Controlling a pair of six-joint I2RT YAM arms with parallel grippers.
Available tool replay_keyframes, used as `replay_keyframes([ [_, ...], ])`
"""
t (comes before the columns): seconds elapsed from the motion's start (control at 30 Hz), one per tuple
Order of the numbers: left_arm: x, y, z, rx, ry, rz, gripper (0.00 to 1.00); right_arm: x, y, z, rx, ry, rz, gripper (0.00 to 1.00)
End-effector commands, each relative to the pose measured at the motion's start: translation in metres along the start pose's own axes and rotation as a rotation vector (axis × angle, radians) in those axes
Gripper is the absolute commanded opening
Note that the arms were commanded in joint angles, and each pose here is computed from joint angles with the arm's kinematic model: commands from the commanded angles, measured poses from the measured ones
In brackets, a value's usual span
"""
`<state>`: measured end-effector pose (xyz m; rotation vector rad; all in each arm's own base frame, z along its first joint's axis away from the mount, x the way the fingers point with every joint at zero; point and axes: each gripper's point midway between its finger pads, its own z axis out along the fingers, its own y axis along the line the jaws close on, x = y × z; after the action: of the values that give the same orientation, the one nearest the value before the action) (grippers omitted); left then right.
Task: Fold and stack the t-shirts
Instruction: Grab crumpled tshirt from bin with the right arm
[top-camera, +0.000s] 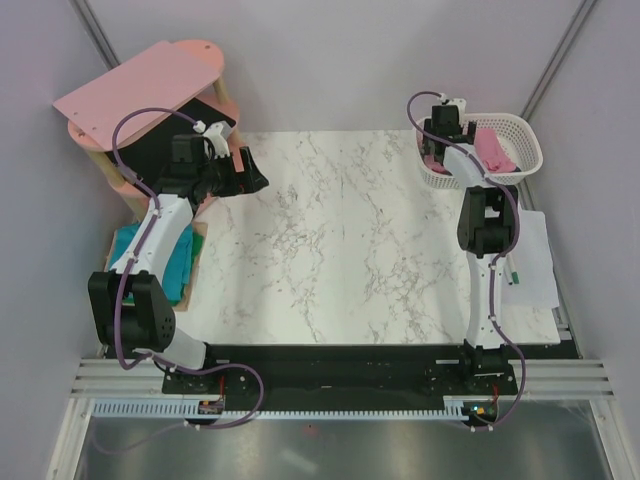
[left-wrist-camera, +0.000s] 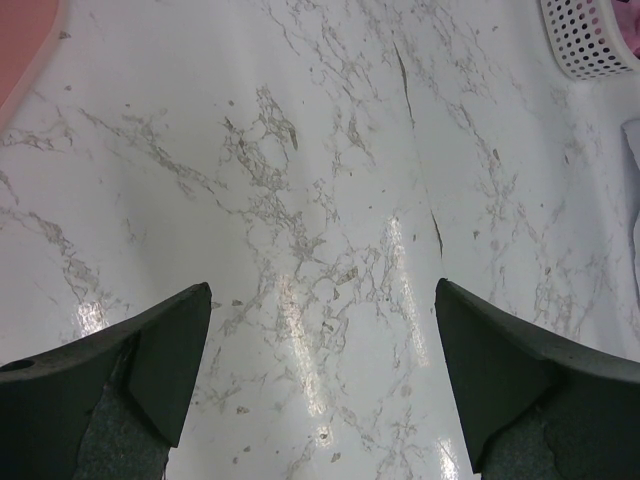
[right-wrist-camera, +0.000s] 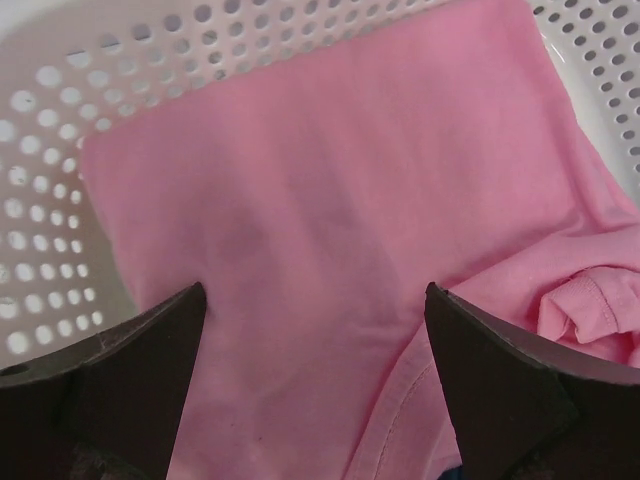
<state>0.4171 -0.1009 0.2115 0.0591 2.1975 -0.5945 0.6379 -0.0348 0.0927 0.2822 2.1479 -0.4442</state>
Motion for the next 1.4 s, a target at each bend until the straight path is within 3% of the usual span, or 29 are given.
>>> replay_keyframes([
  [0.0, -0.013, -0.012, -0.005, 0.053, -0.038, 0.019, 1.0, 0.002, -0.012, 0.01, 0.049, 0.013, 0.03, 0.98],
  [0.13, -0.014, -0.013, -0.006, 0.06, -0.038, 0.019, 1.0, 0.007, -0.023, 0.026, 0.056, 0.018, 0.035, 0.98],
  [0.23, -0.014, -0.013, -0.005, 0.061, -0.037, 0.018, 1.0, 0.017, -0.021, 0.036, 0.042, 0.035, 0.024, 0.81],
  [0.27, -0.014, -0.013, -0.005, 0.061, -0.037, 0.018, 1.0, 0.021, -0.022, 0.039, 0.043, 0.041, 0.024, 0.46],
  [0.37, -0.012, -0.012, -0.003, 0.056, -0.031, 0.016, 1.0, 0.026, -0.02, 0.041, 0.025, 0.053, 0.041, 0.0],
  [0.57, -0.01, -0.01, -0.002, 0.055, -0.024, 0.013, 1.0, 0.0, -0.026, 0.016, -0.006, -0.02, 0.079, 0.0],
  [0.83, -0.008, -0.01, 0.0, 0.058, -0.017, 0.006, 1.0, -0.098, -0.061, -0.072, -0.036, -0.304, 0.201, 0.0],
  [1.2, -0.006, -0.012, 0.002, 0.07, -0.007, 0.003, 1.0, -0.152, -0.076, -0.124, -0.075, -0.427, 0.225, 0.0],
  [1.37, -0.003, -0.012, 0.004, 0.071, 0.0, 0.002, 1.0, -0.187, -0.078, -0.177, -0.173, -0.548, 0.244, 0.0],
])
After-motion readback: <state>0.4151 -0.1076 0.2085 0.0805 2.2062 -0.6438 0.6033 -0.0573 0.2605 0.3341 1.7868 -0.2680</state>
